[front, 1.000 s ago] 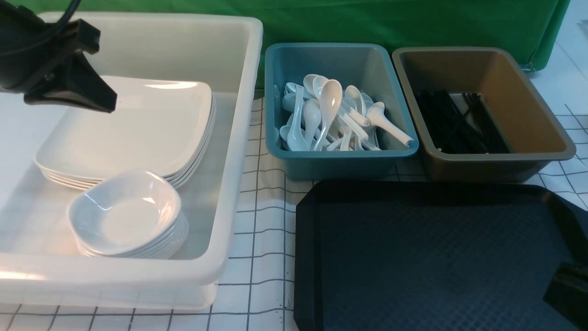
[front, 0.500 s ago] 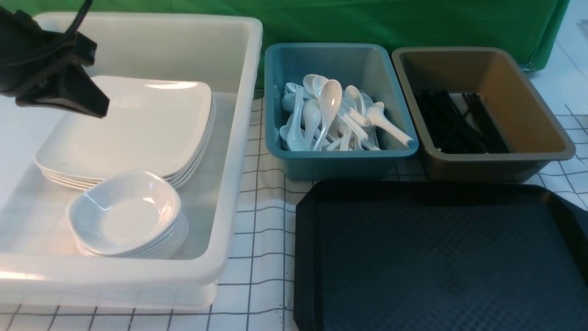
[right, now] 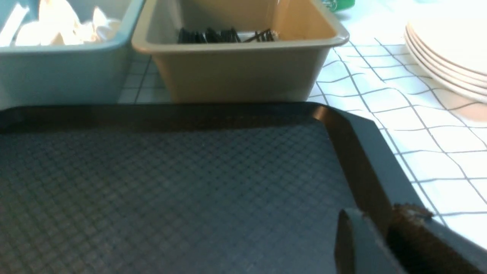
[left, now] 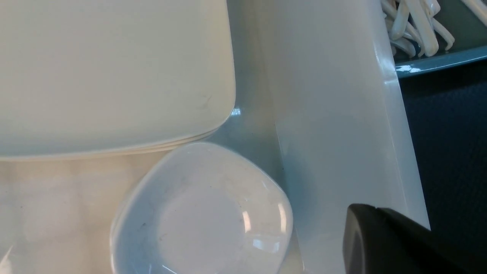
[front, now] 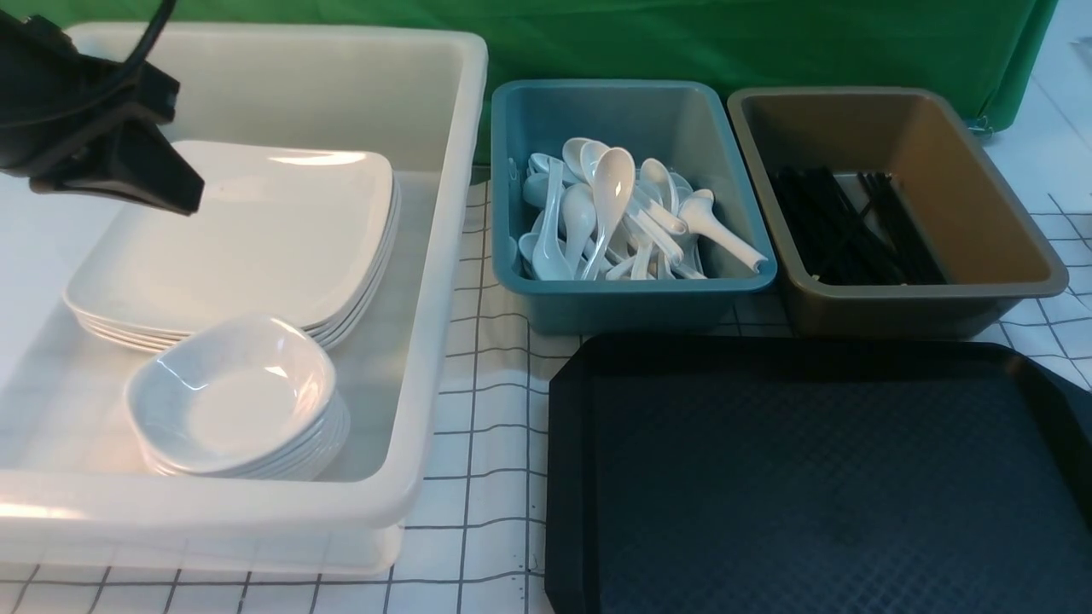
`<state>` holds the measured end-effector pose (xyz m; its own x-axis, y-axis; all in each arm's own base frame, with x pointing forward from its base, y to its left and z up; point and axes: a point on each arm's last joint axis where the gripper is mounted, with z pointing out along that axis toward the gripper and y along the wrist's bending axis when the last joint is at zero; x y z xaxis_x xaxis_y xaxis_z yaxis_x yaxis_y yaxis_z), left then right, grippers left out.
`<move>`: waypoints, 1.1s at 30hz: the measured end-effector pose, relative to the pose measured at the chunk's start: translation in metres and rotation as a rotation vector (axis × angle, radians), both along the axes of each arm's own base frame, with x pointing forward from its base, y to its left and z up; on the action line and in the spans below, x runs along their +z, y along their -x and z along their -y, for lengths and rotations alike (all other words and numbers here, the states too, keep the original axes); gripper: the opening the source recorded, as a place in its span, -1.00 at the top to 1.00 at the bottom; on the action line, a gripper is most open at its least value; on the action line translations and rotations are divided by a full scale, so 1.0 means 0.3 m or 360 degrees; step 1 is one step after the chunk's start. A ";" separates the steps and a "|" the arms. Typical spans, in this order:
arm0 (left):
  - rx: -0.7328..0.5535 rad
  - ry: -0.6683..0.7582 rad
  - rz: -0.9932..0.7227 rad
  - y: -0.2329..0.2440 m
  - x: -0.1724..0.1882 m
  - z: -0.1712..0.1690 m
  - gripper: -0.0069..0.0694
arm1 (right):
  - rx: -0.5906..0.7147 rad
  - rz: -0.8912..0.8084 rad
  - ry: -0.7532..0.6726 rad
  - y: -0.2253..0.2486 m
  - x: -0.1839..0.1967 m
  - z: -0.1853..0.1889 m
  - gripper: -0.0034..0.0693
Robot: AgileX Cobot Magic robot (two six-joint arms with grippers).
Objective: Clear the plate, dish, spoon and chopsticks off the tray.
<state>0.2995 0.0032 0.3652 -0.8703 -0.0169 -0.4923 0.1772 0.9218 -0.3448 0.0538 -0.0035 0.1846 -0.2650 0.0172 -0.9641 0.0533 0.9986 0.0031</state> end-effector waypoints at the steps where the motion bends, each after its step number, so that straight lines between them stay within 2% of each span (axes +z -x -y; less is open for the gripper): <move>1: -0.0005 0.0032 -0.0002 0.001 0.002 0.005 0.81 | -0.0002 0.0000 0.0000 0.000 0.000 0.000 0.38; 8: -0.0116 0.0156 -0.0015 0.006 0.012 0.081 0.81 | -0.0001 0.0000 -0.0008 0.000 0.000 0.000 0.35; 15: -0.0302 0.0083 -0.0026 0.021 0.005 0.185 0.81 | -0.0001 0.0000 -0.0008 0.000 0.000 0.000 0.31; 22: -0.0382 0.0048 0.0026 0.061 0.037 0.225 0.81 | -0.0001 0.0000 -0.0009 0.000 0.000 0.000 0.29; 29: -0.0415 0.0006 0.0191 0.211 0.121 0.227 0.81 | -0.0001 0.0000 -0.0009 0.000 0.000 0.000 0.25; 33: -0.0410 -0.0038 0.0215 0.318 0.109 0.210 0.81 | -0.0001 0.0000 -0.0009 0.000 0.000 0.000 0.25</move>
<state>0.2040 -0.0597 0.3978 -0.7708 0.2092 -0.6017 0.4495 0.8480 -0.2810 0.0538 -0.0034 0.1846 -0.2648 0.0227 -0.9640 0.0538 0.9985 0.0087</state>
